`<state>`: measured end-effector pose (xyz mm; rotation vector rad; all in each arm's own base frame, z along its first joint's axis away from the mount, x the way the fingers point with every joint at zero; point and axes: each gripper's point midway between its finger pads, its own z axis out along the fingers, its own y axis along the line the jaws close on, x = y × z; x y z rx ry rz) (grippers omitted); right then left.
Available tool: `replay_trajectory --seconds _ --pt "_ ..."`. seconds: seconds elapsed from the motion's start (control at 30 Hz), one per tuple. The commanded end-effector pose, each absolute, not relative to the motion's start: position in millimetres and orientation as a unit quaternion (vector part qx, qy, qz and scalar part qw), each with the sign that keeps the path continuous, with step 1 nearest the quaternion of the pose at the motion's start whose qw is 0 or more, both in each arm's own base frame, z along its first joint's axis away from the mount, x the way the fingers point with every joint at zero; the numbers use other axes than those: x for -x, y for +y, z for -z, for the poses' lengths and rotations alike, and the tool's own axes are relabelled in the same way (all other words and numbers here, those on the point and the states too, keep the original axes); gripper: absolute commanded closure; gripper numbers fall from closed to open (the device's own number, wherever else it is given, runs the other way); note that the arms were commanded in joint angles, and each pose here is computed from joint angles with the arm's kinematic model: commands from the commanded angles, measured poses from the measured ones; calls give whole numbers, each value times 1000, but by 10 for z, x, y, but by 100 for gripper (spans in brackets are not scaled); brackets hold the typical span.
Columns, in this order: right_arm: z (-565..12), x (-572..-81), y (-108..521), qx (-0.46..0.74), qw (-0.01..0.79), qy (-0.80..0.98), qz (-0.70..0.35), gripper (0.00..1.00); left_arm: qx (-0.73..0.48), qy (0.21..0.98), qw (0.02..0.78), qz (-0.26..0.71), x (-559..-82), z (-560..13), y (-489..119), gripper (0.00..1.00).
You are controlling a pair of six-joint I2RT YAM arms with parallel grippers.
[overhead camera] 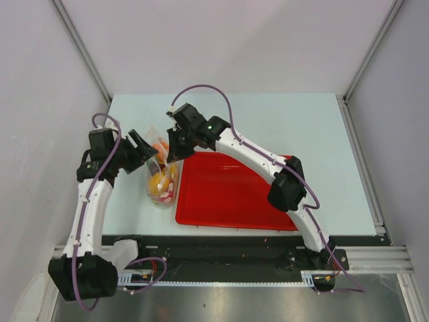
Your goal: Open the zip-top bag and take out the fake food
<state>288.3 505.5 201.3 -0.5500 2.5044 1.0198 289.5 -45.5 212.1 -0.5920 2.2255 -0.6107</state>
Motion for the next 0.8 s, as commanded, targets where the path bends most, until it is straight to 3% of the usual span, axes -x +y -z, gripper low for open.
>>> replay_trajectory --seconds 0.0,0.07,0.1,0.13,0.17,0.2,0.4,0.47,0.53,0.7,0.77 --pt "-2468 -2739 4987 208 214 874 -385 97 226 863 397 217 -3154 -2213 -388 39" --pt "-2473 -2737 4966 210 216 873 -382 96 220 865 399 210 -3181 -2221 -361 56" --pt "-2473 -2742 4937 213 219 874 -378 96 216 866 401 205 -3183 -2273 -347 70" --pt "-2466 -2754 4923 214 223 874 -374 94 210 866 406 202 -3188 -2317 -340 74" --pt "-2462 -2761 4910 216 225 874 -372 92 200 869 407 197 -3178 -2335 -332 94" --pt "-2454 -2766 4887 227 229 872 -368 91 195 871 406 193 -3159 -2398 -327 100" --pt "-2365 -2846 4748 260 240 873 -336 80 147 858 430 240 -2967 -2773 -521 100" --pt "-2427 -2842 4726 269 243 869 -337 71 139 851 437 255 -2849 -2859 -585 100" --pt "-2544 -2771 4725 272 241 865 -345 66 142 849 432 270 -2786 -2807 -633 100" --pt "-2895 -2467 4776 262 221 852 -396 62 153 824 428 338 -2659 -2648 -840 100" --pt "-2980 -2486 4727 258 240 851 -389 55 159 819 433 341 -2650 -2610 -838 100"
